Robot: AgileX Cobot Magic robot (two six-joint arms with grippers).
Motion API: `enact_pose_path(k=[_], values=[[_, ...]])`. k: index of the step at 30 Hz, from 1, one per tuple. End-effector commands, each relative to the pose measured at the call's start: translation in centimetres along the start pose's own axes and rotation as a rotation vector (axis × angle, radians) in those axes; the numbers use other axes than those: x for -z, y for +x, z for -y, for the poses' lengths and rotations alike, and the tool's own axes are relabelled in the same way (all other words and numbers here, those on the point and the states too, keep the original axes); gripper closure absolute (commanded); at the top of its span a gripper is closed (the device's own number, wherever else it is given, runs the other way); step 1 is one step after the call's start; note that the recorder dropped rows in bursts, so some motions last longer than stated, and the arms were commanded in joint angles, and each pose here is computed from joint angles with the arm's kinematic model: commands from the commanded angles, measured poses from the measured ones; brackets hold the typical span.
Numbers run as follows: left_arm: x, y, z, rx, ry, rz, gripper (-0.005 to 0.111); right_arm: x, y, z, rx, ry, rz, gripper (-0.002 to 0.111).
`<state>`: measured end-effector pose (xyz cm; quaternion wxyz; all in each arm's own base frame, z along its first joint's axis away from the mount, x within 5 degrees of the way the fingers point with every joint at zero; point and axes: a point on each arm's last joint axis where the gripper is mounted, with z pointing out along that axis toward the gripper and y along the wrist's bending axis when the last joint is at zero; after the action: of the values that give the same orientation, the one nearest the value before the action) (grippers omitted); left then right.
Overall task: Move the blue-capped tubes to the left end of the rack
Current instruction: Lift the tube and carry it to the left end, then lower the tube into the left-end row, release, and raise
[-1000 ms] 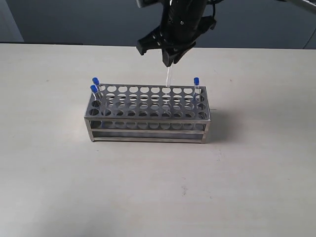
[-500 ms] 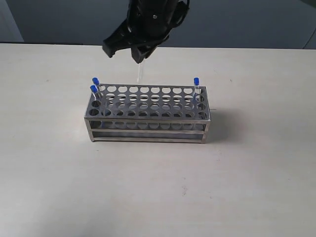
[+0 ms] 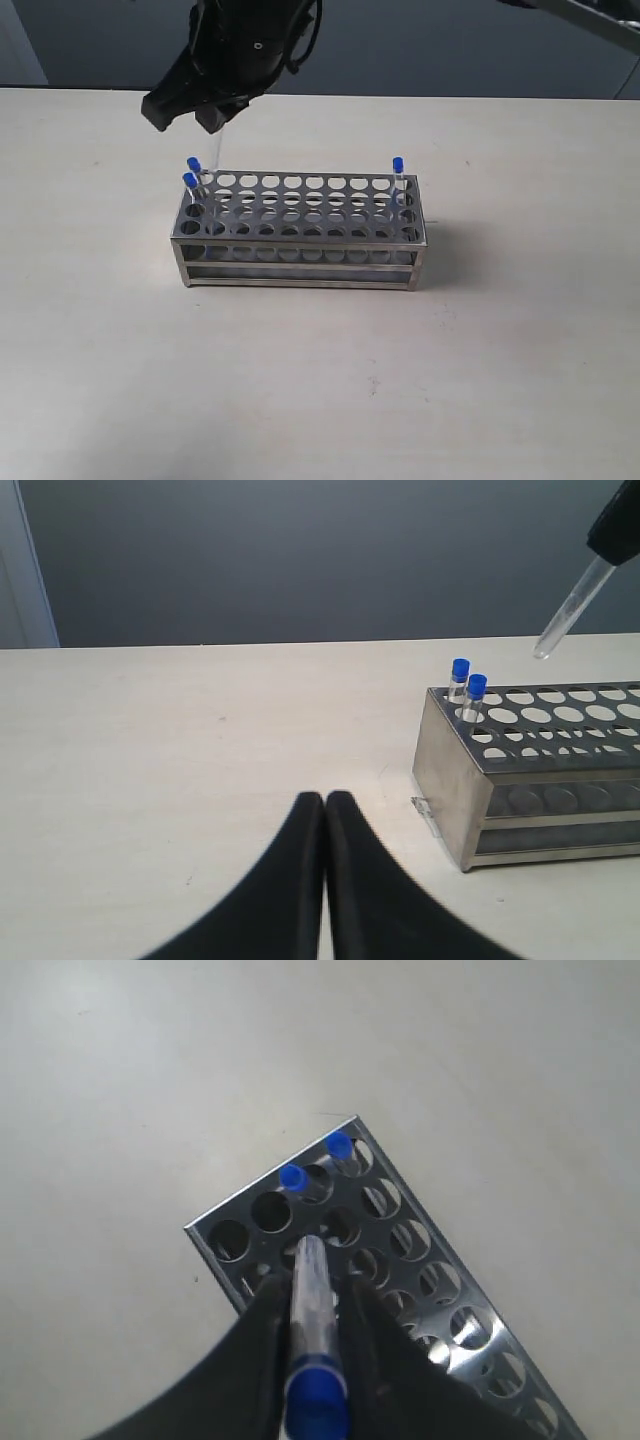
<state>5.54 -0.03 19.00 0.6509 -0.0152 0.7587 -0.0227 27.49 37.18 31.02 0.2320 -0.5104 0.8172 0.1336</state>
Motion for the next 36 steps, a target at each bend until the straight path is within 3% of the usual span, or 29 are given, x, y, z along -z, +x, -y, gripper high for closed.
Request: enact_pose_path(k=[1, 17, 36], values=[[0.0, -0.2, 0.0, -0.001, 0.004, 0.009, 0.106, -1.0, -0.4, -0.3, 0.024, -0.040, -0.029, 0.108], [0.0, -0.2, 0.0, -0.001, 0.004, 0.009, 0.106, -5.4, -0.5, -0.9, 0.086, -0.061, -0.097, 0.108], [0.0, -0.2, 0.0, -0.001, 0.004, 0.009, 0.106, -10.0, 0.4, -1.2, 0.063, -0.120, -0.122, 0.108]])
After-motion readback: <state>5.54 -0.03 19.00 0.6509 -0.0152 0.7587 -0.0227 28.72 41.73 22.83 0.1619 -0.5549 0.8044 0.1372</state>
